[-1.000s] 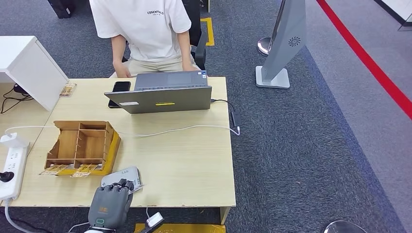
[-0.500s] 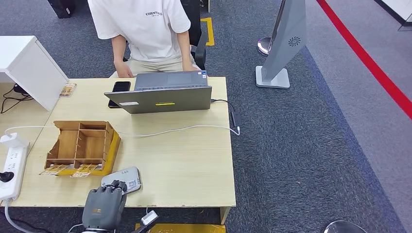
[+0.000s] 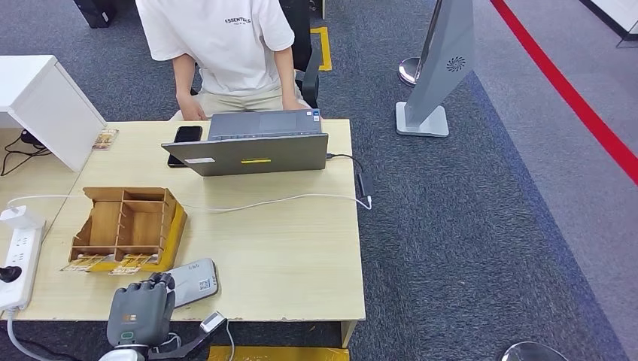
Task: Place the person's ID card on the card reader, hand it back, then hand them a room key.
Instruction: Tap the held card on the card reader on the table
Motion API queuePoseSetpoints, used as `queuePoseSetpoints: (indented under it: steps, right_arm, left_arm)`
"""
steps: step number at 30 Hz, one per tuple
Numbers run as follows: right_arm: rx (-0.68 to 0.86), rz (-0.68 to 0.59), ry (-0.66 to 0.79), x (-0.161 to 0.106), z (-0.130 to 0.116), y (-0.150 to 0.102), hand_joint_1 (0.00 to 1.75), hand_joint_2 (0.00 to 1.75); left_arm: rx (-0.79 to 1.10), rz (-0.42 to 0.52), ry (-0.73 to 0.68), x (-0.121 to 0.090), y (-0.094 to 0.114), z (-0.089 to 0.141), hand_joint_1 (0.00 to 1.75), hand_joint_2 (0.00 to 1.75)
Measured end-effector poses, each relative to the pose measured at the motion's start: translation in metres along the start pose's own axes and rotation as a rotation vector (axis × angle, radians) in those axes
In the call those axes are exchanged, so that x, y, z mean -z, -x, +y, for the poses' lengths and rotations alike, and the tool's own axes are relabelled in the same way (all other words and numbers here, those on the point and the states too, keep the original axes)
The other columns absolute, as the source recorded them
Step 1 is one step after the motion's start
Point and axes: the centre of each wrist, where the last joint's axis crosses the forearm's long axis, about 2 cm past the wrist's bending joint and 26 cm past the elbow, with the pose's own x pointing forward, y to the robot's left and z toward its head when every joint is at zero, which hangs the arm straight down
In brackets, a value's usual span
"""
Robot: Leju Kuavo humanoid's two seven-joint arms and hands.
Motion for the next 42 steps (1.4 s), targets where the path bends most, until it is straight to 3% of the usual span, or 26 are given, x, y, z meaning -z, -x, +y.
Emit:
queuePoseSetpoints:
  steps: [33, 37, 42]
  right_arm:
    - [-0.034, 0.003, -0.012, 0.000, 0.000, 0.000, 0.00, 1.75]
    - [-0.036, 0.004, -0.012, 0.000, 0.000, 0.000, 0.00, 1.75]
    - [-0.040, -0.006, -0.012, 0.000, 0.000, 0.000, 0.00, 1.75]
  left_arm:
    - [0.016, -0.033, 0.157, 0.017, -0.010, -0.029, 1.75, 1.75]
    - [-0.007, -0.069, 0.093, 0.018, -0.011, -0.027, 1.75, 1.75]
    - [-0.047, -0.092, -0.147, 0.031, -0.007, -0.001, 1.75, 1.75]
